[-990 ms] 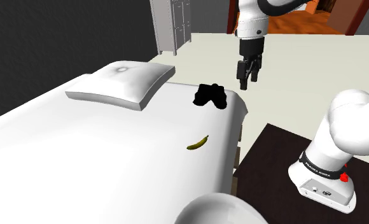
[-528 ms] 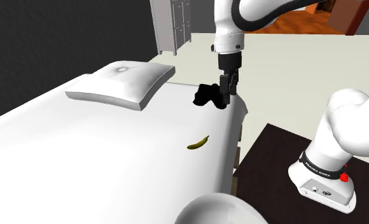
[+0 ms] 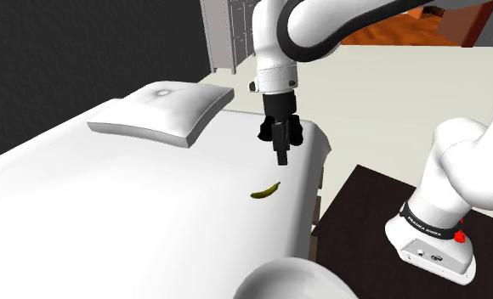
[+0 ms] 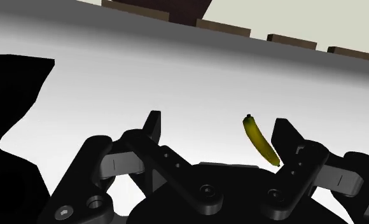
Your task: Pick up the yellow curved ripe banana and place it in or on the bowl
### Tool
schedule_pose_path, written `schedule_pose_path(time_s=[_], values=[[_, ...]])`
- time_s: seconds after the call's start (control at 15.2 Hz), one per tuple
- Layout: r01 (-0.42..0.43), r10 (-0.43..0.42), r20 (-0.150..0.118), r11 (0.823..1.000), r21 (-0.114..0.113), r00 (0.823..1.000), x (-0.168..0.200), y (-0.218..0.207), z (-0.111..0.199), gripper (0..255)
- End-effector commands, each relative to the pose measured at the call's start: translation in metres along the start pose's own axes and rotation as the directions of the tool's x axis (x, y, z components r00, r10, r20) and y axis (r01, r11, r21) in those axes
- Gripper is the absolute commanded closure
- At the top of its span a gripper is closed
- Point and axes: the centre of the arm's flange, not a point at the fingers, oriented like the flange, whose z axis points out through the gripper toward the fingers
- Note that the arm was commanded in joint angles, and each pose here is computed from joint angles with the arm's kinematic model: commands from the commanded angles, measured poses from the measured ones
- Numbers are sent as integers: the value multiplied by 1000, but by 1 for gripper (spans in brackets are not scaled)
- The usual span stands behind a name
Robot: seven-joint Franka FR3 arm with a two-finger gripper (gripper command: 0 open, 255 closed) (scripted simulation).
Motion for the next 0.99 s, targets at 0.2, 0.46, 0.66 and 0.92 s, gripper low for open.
schedule_pose_path(time_s=[0.2,0.46,0.66,0.92], values=[[142,-143,20,989,37,990,26,-41,20,0],[142,-143,20,989,37,990,25,-42,41,0],[142,-143,20,989,37,990,25,-42,60,0],[142,-143,20,989,37,990,25,-42,60,0]])
